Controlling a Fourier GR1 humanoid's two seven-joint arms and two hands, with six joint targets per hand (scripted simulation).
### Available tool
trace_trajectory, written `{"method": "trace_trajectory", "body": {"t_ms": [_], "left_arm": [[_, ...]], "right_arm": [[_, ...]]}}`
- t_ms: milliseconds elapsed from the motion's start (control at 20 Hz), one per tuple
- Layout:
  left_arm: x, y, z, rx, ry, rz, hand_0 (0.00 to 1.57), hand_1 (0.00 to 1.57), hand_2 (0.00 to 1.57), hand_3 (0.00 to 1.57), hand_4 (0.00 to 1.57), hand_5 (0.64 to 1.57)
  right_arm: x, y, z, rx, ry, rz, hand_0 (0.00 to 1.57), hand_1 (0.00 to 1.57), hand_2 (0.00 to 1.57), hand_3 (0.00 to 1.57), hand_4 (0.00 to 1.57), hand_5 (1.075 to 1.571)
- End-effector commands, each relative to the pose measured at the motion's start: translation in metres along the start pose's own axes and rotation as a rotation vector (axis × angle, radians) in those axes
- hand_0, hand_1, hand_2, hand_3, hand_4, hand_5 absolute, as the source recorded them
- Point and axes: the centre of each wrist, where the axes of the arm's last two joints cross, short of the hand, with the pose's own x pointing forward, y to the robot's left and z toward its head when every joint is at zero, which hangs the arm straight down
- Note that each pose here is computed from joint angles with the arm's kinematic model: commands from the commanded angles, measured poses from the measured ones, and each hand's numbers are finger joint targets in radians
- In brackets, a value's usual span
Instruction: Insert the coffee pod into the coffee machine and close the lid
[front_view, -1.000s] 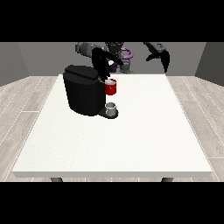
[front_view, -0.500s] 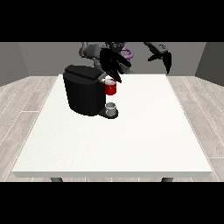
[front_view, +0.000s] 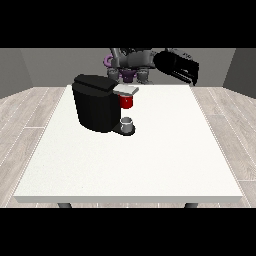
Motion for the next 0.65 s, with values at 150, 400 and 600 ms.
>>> {"method": "trace_trajectory", "body": {"t_ms": [150, 400, 600], "left_arm": [[-0.003, -0.005, 0.009, 0.015, 0.036, 0.013, 0.00, 0.00, 0.00, 0.00, 0.27, 1.571], [-0.020, -0.003, 0.037, 0.074, 0.113, 0.054, 0.00, 0.00, 0.00, 0.00, 0.27, 1.571], [-0.050, 0.020, 0.081, 0.186, 0.202, 0.070, 0.00, 0.00, 0.00, 0.00, 0.27, 1.571]], "right_arm": [[-0.003, 0.045, -0.005, 0.092, -0.083, -0.047, 0.00, 0.00, 0.00, 0.00, 0.00, 1.571], [-0.036, 0.089, 0.018, 0.210, -0.149, -0.099, 0.00, 0.00, 0.00, 0.00, 0.22, 1.571], [-0.063, 0.141, 0.061, 0.297, -0.127, -0.190, 0.00, 0.00, 0.00, 0.00, 0.26, 1.571]]}}
